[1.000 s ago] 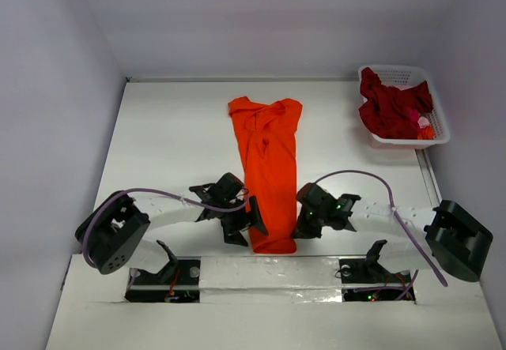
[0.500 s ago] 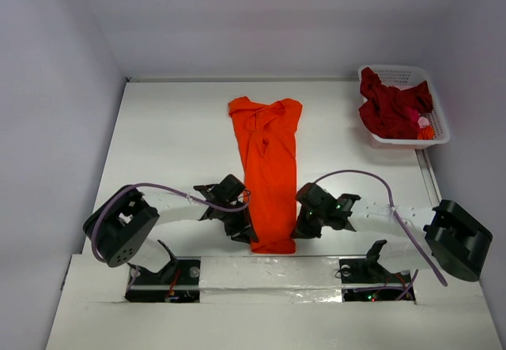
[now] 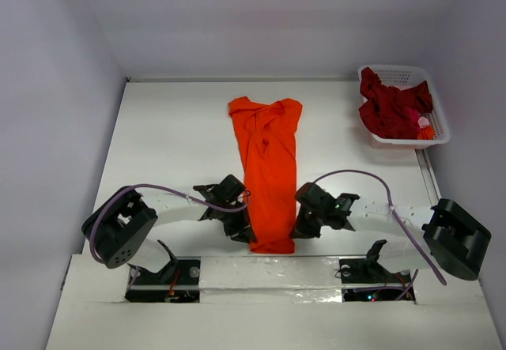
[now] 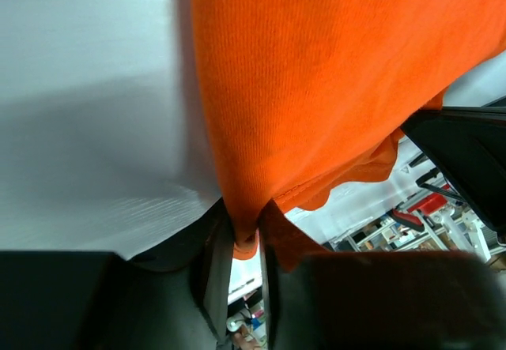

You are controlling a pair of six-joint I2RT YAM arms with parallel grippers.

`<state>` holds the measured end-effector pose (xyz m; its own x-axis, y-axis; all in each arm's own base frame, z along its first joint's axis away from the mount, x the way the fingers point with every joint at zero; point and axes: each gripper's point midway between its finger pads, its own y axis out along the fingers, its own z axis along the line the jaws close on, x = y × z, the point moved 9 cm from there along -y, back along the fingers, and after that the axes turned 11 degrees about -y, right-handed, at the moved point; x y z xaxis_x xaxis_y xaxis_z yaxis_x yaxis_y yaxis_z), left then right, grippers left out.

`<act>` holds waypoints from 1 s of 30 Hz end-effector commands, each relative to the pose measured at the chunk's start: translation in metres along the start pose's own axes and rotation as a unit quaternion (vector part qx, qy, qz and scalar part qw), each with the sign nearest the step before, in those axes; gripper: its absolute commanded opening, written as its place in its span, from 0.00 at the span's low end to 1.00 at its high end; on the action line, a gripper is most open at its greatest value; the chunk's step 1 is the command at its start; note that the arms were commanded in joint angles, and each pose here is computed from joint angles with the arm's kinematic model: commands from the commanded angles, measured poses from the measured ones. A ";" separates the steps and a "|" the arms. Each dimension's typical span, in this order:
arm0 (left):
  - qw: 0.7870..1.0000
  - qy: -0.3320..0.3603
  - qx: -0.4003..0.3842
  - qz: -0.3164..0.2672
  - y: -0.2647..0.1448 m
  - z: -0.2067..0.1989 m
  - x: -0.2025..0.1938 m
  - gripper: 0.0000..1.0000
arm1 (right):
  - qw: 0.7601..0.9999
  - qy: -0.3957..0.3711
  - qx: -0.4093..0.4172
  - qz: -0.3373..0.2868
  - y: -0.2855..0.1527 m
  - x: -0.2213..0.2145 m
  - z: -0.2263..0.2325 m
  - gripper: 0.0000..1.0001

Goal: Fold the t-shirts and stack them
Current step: Grab the bottom of the folded rectangular tshirt with both arms, then fold the folded rectangular tshirt in 1/3 of the way

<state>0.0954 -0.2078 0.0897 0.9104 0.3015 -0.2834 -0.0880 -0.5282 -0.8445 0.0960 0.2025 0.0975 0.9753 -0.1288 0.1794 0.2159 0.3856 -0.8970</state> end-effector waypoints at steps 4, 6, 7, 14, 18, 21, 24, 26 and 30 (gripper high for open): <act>0.998 -0.005 0.050 -0.023 0.003 0.016 0.002 0.01 | 1.000 -0.008 -0.002 -0.009 0.001 0.005 0.003 0.00; 0.998 -0.005 0.051 -0.022 0.003 0.016 0.002 0.00 | 1.000 -0.008 0.000 -0.010 0.001 0.005 0.003 0.00; 0.998 -0.006 0.052 -0.022 0.003 0.016 0.002 0.00 | 1.000 -0.008 0.000 -0.009 0.001 0.005 0.003 0.00; 0.998 -0.003 0.048 -0.025 -0.001 0.013 0.002 0.00 | 1.000 -0.009 -0.006 -0.012 -0.001 0.006 0.003 0.00; 0.999 0.002 0.040 -0.034 -0.011 0.000 0.001 0.00 | 0.999 -0.014 -0.021 -0.045 -0.017 0.014 0.007 0.00; 0.999 0.009 0.031 -0.041 -0.017 -0.011 0.002 0.00 | 0.998 -0.011 -0.002 -0.060 -0.030 0.019 0.016 0.00; 0.999 0.015 0.028 -0.043 -0.019 -0.019 0.004 0.00 | 0.998 -0.012 0.001 -0.067 -0.035 0.023 0.021 0.00; 0.998 0.017 0.033 -0.042 -0.018 -0.023 0.006 0.00 | 0.998 -0.019 -0.006 -0.064 -0.033 0.024 0.022 0.00; 0.998 0.020 0.031 -0.047 -0.019 -0.030 0.012 0.00 | 0.998 -0.023 -0.010 -0.060 -0.030 0.027 0.023 0.00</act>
<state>0.1130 -0.2177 0.1117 0.9255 0.3154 -0.2097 -0.0390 -0.4714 -0.8811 0.1098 0.2081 0.1342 0.9506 -0.1370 0.2786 0.3102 0.3813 -0.8709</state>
